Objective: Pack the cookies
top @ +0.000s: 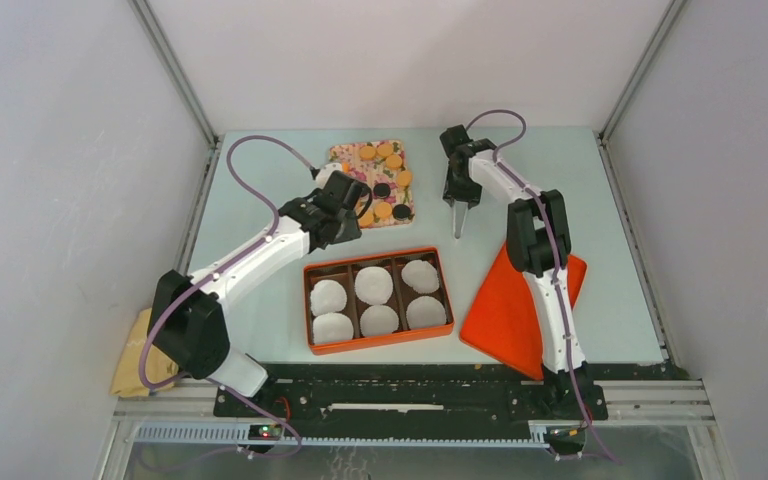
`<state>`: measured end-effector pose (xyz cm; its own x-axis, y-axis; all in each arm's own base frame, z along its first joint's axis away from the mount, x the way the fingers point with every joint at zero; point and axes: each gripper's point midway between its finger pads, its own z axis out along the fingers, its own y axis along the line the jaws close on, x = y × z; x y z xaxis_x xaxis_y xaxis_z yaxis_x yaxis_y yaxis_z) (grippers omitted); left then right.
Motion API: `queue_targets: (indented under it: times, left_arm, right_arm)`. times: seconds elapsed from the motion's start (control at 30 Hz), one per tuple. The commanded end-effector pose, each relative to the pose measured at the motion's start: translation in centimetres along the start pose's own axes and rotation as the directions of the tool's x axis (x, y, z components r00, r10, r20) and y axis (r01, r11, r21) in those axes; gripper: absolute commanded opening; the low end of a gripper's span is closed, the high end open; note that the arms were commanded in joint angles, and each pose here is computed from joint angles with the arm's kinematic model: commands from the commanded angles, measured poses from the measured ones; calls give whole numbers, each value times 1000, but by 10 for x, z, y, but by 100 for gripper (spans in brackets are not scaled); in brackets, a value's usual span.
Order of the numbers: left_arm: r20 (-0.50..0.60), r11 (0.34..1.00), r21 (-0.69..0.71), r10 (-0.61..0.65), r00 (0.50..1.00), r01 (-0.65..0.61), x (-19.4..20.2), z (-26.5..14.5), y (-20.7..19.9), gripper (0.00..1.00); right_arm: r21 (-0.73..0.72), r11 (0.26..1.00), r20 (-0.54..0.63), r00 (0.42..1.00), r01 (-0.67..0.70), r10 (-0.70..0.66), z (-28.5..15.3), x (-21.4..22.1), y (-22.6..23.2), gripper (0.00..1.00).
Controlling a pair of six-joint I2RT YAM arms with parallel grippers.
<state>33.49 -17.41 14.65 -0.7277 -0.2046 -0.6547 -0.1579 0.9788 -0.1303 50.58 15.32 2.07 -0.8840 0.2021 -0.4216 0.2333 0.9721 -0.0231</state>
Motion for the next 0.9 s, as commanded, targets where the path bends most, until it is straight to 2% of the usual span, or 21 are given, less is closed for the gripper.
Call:
queue_targets:
  times: [0.0, 0.17, 0.27, 0.43, 0.53, 0.6, 0.7, 0.77, 0.87]
  left_arm:
    - [25, 1000, 20, -1, 1000, 0, -10, 0, -5, 40]
    - [25, 999, 43, -7, 1000, 6, -15, -3, -11, 40]
    - [41, 997, 78, -8, 999, 5, -32, -8, -24, 40]
    - [94, 987, 152, -65, 993, 51, -93, -8, -57, 40]
    - [124, 967, 244, -110, 986, 78, -136, 0, -81, 40]
    - [103, 931, 348, -155, 983, 110, -160, 7, -102, 40]
    - [45, 855, 502, -176, 983, 130, -175, 23, -132, 38]
    - [13, 822, 554, -167, 986, 132, -174, 30, -147, 38]
    - [-9, 736, 664, -167, 986, 131, -170, 24, -170, 38]
  right_arm:
    - [29, 1000, -7, 1000, 11, -11, -5, 6, -11, 49]
    - [18, 999, 74, 996, 50, -51, -48, -8, -14, 46]
    - [-2, 996, 108, 990, 92, -91, -80, -12, -14, 46]
    - [-47, 985, 139, 977, 167, -159, -127, 0, -13, 46]
    - [-156, 963, 129, 972, 218, -199, -146, 19, -3, 46]
    - [-199, 951, 139, 967, 238, -213, -158, 29, -2, 46]
    - [-294, 911, 168, 954, 288, -247, -179, 44, 4, 46]
    - [-366, 876, 202, 945, 315, -256, -194, 48, 10, 46]
    - [-437, 830, 226, 936, 346, -271, -209, 53, 18, 46]
